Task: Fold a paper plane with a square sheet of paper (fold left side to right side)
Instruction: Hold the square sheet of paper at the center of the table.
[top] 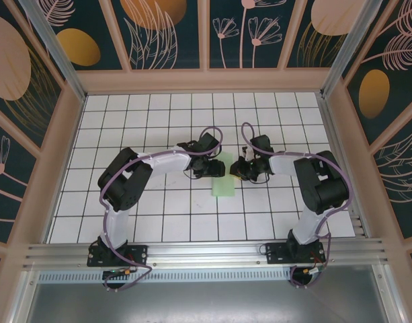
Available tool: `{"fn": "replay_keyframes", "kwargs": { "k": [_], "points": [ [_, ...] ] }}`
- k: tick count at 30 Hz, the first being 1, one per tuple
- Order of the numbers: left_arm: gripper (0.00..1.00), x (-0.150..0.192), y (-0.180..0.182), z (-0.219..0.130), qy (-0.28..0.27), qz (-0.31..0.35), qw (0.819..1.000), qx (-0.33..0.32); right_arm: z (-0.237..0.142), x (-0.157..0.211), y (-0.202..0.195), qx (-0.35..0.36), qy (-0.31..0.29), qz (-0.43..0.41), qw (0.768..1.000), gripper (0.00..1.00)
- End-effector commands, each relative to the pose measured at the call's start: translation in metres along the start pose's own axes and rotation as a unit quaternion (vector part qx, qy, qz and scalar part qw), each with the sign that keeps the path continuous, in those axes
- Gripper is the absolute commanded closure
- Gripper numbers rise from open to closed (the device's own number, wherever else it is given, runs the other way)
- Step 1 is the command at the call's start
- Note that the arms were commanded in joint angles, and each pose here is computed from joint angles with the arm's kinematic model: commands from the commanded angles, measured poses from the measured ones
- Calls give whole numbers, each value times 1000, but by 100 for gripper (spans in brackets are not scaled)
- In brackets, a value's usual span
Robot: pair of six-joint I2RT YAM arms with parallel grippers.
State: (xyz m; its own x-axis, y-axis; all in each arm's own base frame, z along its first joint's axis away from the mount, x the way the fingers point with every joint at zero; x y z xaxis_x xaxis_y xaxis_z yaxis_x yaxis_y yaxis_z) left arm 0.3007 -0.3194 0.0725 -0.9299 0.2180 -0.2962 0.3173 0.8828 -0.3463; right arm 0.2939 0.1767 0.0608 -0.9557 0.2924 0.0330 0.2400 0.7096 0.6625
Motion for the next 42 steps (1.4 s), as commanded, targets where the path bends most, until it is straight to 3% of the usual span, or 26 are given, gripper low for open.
{"fn": "replay_keyframes", "kwargs": {
  "k": [1,10,15,20,27,31,42],
  "points": [
    [37,7,10,16,2,17,999,-27,8,6,-23,67,10,12,998,83],
    [32,-18,12,-40,-57,11,998,-16,11,7,-29,80,16,16,997,83],
    [37,-25,-11,-66,-88,26,993,78,12,6,-29,77,16,16,997,83],
    [49,-21,-32,-61,-72,19,981,181,13,6,-28,76,16,16,997,83],
    [53,-12,-36,-34,-40,4,975,218,13,5,-26,73,16,14,997,83],
    [53,-8,-31,-24,-33,-2,977,211,13,4,-25,73,16,14,997,83],
    [54,11,5,5,-9,-14,994,106,15,6,-26,80,19,12,997,82]
  ]
}}
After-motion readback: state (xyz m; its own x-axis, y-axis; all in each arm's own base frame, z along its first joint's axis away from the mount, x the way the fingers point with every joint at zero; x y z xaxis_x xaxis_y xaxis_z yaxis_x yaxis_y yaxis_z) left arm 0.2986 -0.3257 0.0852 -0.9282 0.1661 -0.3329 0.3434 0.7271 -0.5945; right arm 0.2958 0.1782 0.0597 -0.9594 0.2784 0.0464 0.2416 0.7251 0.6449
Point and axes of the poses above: each hand's point on the last joint's axis, 136 mm out from that joint toward the fingers, its own z axis out along the fingers, its own y axis along the line the jaws close on, x = y × z, the point moved 6 cm from there along -z, back along the fingers, and after that the axes turned 10 degrees about z, right-handed, at the moved point
